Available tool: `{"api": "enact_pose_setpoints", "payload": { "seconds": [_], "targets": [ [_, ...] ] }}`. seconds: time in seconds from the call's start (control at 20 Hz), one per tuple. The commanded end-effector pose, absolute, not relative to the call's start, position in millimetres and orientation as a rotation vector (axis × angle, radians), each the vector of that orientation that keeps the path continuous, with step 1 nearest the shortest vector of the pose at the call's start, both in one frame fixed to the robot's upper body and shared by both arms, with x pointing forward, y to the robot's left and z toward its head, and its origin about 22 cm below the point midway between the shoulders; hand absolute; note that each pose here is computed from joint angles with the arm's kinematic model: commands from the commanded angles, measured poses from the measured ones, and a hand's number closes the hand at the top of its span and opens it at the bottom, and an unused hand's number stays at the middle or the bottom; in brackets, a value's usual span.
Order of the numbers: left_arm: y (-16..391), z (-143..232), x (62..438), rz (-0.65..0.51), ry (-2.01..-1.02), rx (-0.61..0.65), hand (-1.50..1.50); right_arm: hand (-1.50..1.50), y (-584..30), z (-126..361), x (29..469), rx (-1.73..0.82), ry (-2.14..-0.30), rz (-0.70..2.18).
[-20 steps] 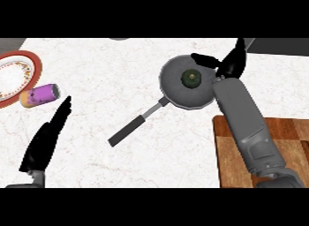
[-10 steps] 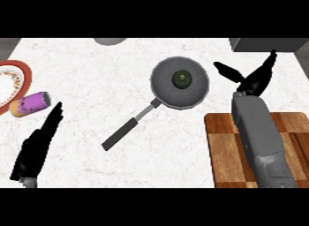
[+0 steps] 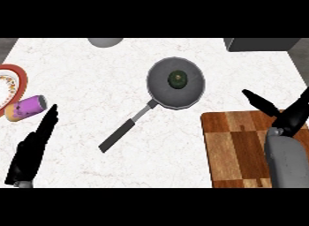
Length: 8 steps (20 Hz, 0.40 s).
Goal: Pick the squash from the cutting board and place it in the pan
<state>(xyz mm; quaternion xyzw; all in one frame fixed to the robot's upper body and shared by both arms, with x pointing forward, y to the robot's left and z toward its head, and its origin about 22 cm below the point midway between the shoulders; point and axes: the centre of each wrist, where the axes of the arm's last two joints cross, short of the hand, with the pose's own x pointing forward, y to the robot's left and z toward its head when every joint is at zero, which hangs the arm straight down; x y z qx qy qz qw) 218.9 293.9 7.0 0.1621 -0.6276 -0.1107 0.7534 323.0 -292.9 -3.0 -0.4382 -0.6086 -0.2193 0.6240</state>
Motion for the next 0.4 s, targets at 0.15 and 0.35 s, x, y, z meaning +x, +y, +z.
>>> {"api": "enact_pose_setpoints", "payload": {
  "seconds": [0.15, 0.35],
  "targets": [
    [289, 1, 221, -0.263, -1.363, 0.355, 0.00, -1.50, -334, 14, 238, -1.003, -1.392, -0.444],
    [298, 6, 238, -0.235, -1.382, 0.362, 0.00, -1.50, -340, 3, 204, -1.002, -1.404, -0.480]
  ]
}}
